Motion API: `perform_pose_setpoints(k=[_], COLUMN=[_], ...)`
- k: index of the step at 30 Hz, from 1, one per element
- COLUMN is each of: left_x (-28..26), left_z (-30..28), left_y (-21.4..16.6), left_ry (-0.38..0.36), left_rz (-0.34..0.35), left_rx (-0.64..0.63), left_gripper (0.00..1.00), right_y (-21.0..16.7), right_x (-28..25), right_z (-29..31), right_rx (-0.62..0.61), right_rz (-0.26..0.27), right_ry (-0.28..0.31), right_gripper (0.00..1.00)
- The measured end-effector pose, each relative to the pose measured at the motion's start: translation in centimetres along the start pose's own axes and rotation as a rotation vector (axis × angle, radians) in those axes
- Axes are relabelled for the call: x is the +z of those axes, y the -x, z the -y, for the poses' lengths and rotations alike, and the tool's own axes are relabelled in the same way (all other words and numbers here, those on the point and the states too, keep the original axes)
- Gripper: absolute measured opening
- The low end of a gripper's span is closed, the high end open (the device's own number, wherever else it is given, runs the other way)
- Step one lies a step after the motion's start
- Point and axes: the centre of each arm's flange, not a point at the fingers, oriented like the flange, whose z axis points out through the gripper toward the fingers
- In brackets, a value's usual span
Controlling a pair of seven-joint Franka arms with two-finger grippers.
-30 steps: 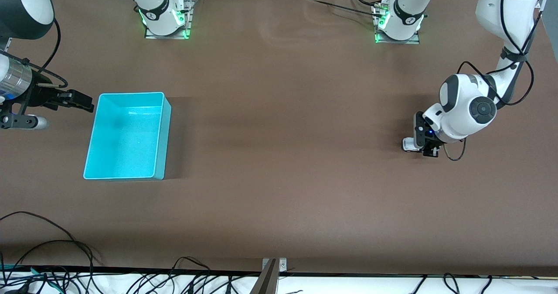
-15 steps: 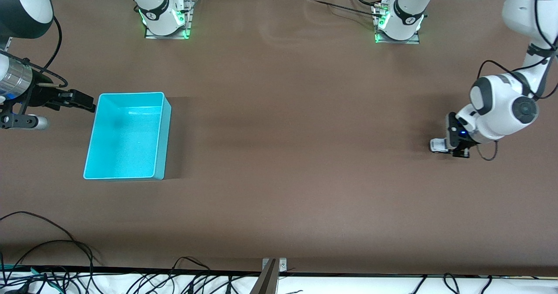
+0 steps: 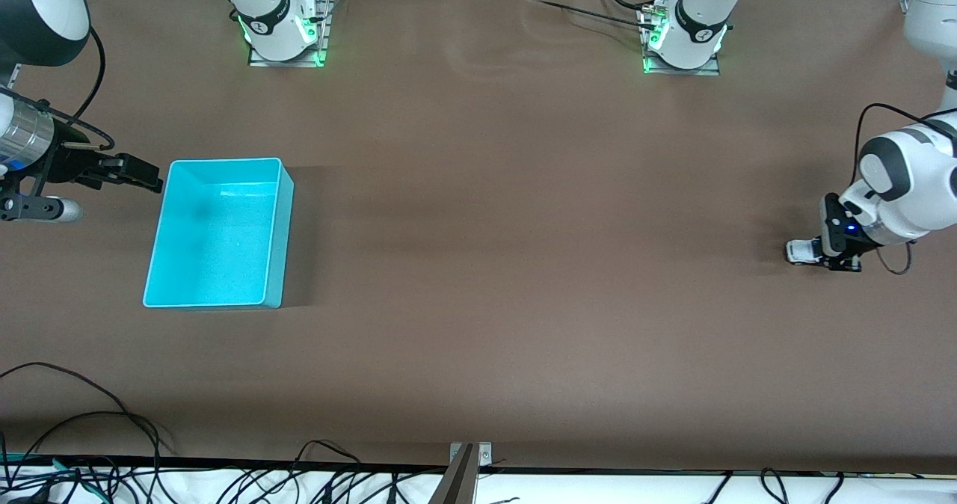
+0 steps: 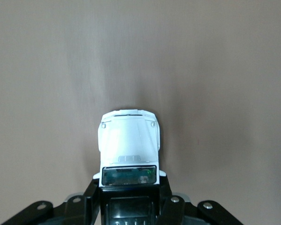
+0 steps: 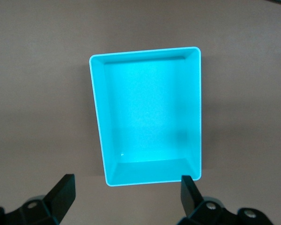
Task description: Wind and store white jeep toy
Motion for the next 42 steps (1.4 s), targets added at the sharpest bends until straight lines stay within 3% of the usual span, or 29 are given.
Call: perform_pose_setpoints(k=[12,23,27,35,42], left_x=[0.0,0.0,0.9,0.1,-3.5], left_z=[-0.6,-0.8,-1.5,-0.9,1.3], left_y=[4.1,5.0,5.6,6.4,6.8], left_ry=[-0.015,-0.019,-0.007,-0.001,0.027], left_rz=[0.017,0.020,0.012,-0.008,-0.028], left_rx=[-0.008,-0.017,-0.020,-0.003,0.006], left_gripper=[0.51,0.51,0.61,0.99,1.00], right_y=[0.0,0.0,0.0,0.0,0.0], right_x=[0.0,0.0,0.0,0.0,0.0], right_z=[0.0,0.0,0.0,0.1,0.2], right_rx=[0.001,0.001,0.001,0.000,-0.003], right_rz=[0.000,0.000,0.000,0.000,-0.001], right_ry=[0.000,0.000,0.000,-0.001,-0.001], right_gripper=[1.00,1.00,1.00,1.00,1.00])
